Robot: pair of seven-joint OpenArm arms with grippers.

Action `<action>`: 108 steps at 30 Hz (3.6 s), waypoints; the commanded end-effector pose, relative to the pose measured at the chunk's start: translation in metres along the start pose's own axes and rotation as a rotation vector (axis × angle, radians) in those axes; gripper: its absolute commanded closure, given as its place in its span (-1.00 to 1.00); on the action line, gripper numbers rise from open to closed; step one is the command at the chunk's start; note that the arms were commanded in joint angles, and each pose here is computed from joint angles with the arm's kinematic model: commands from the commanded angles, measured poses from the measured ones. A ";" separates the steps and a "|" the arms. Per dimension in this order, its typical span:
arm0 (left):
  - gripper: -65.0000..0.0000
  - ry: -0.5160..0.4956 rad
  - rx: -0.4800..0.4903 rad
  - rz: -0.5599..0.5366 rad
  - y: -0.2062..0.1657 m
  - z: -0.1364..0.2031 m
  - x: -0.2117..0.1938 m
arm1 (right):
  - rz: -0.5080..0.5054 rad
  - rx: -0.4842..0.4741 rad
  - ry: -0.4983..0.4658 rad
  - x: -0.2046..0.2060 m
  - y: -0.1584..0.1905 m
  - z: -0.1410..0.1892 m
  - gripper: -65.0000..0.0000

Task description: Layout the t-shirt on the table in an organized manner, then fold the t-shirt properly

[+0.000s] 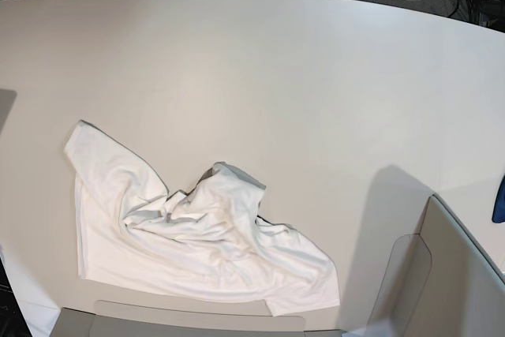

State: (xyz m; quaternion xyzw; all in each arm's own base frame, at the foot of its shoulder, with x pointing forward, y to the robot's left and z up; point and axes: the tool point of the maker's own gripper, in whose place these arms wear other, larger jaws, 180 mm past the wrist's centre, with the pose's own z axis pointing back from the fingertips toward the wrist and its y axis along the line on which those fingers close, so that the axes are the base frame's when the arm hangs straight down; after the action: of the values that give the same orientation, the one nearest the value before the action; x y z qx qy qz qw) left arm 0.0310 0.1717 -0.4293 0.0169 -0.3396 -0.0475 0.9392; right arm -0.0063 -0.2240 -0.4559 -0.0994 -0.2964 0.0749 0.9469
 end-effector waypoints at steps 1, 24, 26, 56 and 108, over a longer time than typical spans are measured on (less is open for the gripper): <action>1.00 -0.004 -0.021 -0.003 -0.002 0.010 0.004 | 0.009 -0.001 -0.026 0.007 -0.003 0.010 1.00; 1.00 -0.135 -0.271 0.099 -0.034 0.006 0.096 | 0.003 -0.081 -0.505 0.190 -0.030 0.008 1.00; 1.00 -0.133 -0.283 0.094 -0.038 0.000 0.102 | -0.001 -0.078 -0.546 0.206 -0.027 0.005 1.00; 0.67 -0.309 -0.366 0.057 -0.065 -0.025 0.175 | 0.058 0.192 -0.631 0.454 0.093 -0.055 0.17; 0.65 -0.328 -0.363 0.054 -0.063 -0.028 0.183 | 0.519 0.019 -0.400 0.470 0.182 -0.163 0.79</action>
State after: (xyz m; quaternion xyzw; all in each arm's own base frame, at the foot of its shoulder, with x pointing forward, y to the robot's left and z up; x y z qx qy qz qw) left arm 0.1801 0.0904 -0.3472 -0.1661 -0.4591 -0.0843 0.8687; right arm 0.4432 0.0193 -0.3896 -0.1428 -0.4220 0.3387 0.8287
